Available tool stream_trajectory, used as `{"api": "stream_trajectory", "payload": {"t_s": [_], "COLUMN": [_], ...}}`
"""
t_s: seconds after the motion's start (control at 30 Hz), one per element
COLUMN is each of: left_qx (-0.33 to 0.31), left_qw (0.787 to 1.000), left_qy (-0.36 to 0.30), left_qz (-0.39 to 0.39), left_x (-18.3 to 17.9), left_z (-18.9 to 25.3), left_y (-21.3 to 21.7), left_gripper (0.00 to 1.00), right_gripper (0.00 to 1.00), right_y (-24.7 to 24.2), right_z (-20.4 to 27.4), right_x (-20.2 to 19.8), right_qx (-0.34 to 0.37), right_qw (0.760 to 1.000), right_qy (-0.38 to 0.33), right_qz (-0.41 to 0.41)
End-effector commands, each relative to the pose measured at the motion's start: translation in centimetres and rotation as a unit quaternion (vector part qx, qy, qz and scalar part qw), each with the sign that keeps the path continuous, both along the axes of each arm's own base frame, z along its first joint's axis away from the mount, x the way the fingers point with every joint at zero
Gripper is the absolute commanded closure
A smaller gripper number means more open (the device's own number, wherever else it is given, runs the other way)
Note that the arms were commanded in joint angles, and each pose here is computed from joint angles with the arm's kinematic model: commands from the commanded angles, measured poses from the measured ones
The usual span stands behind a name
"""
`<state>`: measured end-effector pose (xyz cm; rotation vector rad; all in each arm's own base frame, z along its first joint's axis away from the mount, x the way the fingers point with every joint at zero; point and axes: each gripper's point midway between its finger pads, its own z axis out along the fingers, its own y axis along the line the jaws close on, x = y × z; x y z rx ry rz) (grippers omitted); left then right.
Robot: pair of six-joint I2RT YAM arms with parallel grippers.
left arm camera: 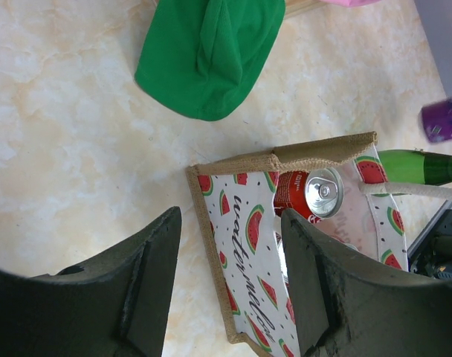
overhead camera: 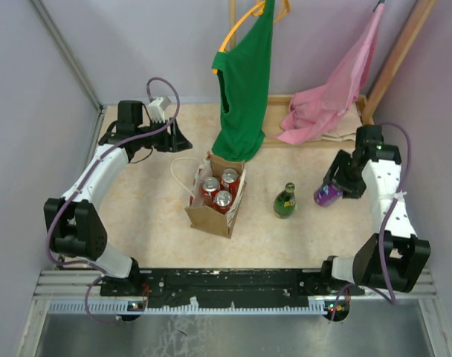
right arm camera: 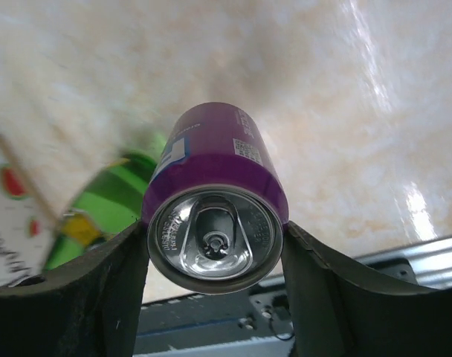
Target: Place the beverage into the canvas bag
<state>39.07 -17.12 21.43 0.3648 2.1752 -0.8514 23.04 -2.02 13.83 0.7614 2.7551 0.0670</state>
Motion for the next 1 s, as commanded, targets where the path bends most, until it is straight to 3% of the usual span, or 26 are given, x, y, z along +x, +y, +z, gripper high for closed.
{"api": "stream_trajectory", "payload": {"t_s": [0.0, 0.2, 0.63, 0.73, 0.97], "left_qx": [-0.002, -0.003, -0.002, -0.003, -0.005], "left_qw": [1.0, 1.0, 1.0, 1.0, 1.0], "left_qy": [-0.024, -0.023, -0.025, -0.025, -0.025], "left_qz": [-0.001, -0.001, -0.001, -0.002, -0.002], "left_x": [0.0, -0.1, -0.3, -0.2, -0.1], "left_z": [1.1, 1.2, 1.3, 1.3, 1.3], "left_y": [0.2, 0.2, 0.2, 0.2, 0.1], "left_gripper": [0.38, 0.38, 0.38, 0.38, 0.38], "right_gripper": [1.0, 1.0, 1.0, 1.0, 1.0], "right_y": [2.4, 5.9, 19.2, 23.1, 31.2], "right_z": [9.0, 16.0, 25.7, 27.5, 24.7], "right_x": [6.2, 9.4, 12.9, 12.5, 11.7], "right_qx": [0.072, 0.137, 0.241, 0.256, 0.243], "right_qw": [0.984, 0.956, 0.889, 0.872, 0.866], "right_qy": [-0.163, -0.254, -0.349, -0.354, -0.289], "right_qz": [0.014, 0.045, 0.175, 0.22, 0.328]}}
